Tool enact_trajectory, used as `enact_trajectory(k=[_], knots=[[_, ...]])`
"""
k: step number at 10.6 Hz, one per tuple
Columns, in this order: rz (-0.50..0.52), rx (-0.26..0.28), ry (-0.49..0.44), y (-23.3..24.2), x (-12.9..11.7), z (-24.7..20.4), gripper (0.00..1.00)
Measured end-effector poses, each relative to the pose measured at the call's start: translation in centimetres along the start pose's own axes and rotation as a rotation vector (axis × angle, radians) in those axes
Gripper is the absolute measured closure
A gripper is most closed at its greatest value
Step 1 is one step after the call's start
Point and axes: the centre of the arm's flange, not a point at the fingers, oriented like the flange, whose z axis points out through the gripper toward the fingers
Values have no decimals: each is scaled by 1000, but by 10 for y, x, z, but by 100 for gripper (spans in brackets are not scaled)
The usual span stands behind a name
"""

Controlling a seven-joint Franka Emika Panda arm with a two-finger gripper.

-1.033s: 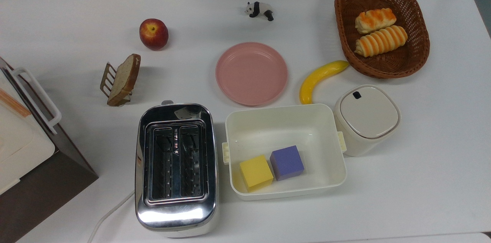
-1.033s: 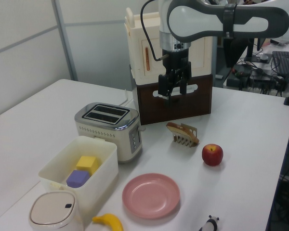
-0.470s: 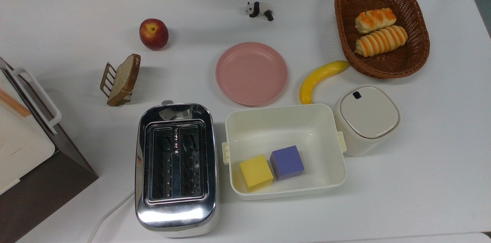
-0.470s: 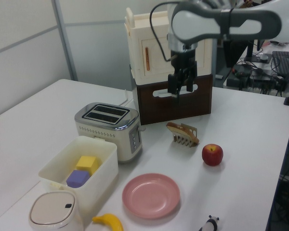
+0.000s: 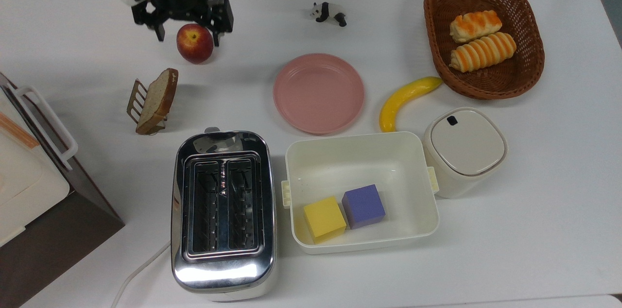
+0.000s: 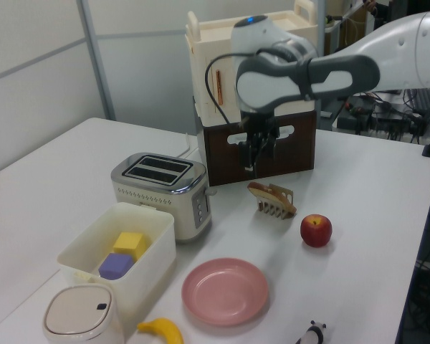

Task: Put the bread in the toaster
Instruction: 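Move the gripper down to the bread slice in the wooden rack, then close the gripper on the bread slice and lift it from the rack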

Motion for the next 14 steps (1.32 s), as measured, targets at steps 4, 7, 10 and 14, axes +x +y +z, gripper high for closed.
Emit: enact_trajectory(k=[4,7,10,14], knots=[[-11,-103,5,19,17,54,9],[-38,-169,-24,24,26,89,15],[-66,-213,-32,25,27,99,33],[-67,-214,-1,24,28,85,89]])
